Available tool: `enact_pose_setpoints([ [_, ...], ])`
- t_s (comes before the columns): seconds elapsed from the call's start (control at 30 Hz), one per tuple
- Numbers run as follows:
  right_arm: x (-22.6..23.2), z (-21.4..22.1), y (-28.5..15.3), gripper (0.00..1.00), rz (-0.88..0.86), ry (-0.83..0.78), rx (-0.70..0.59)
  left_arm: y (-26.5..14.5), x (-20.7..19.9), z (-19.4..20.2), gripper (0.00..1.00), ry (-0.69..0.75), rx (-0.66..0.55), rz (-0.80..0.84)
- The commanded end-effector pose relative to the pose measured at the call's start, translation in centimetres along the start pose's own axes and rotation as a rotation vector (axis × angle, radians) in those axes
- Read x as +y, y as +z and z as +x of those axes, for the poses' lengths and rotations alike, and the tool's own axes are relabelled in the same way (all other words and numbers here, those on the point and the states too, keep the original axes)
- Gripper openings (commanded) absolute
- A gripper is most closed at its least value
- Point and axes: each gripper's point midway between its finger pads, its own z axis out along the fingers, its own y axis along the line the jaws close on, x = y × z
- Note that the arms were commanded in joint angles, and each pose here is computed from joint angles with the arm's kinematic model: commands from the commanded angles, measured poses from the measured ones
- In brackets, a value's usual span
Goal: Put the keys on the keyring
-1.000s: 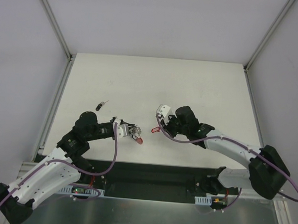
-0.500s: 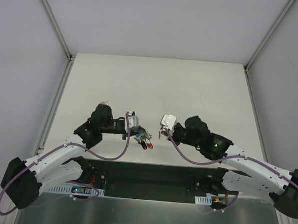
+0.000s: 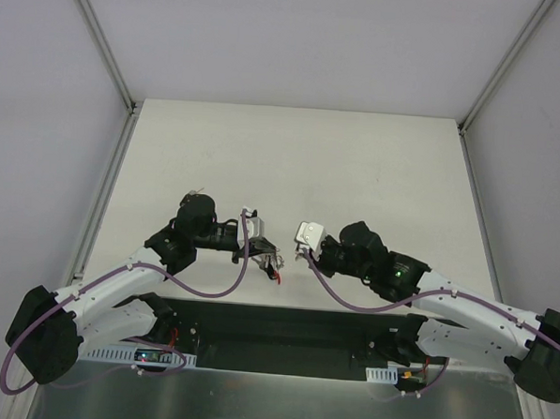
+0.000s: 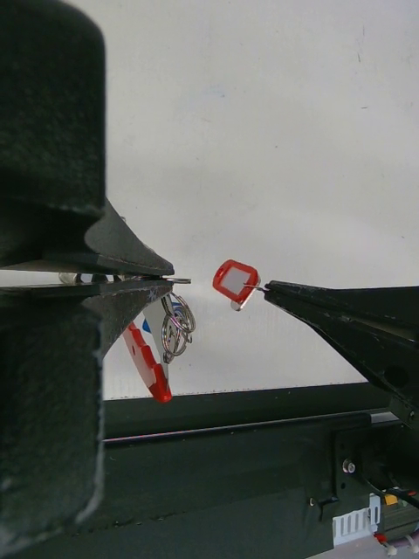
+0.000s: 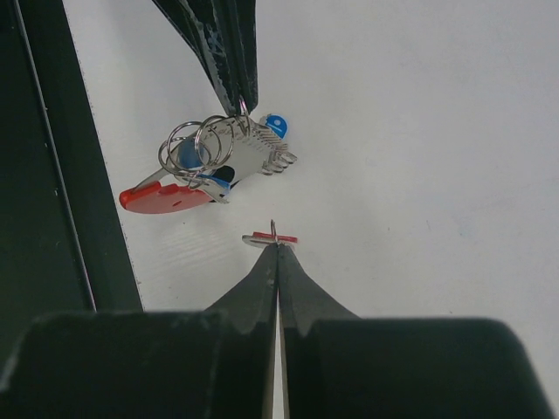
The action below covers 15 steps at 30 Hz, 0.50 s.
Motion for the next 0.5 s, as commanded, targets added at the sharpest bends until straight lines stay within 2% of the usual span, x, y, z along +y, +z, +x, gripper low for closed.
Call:
enact_pose_setpoints([
  [0.0,-0.5,-3.3,0.0,0.01,0.0,-0.031,-0.097,0.2,-0.1,-2.4,0.0,0.081,-0.06,0.028],
  [0.47,-0.7,-5.1,2.0,0.01,-0.018,-0.057,-0.139,-0.1,0.0,-2.6,0.0,0.1,-0.055,0.014],
])
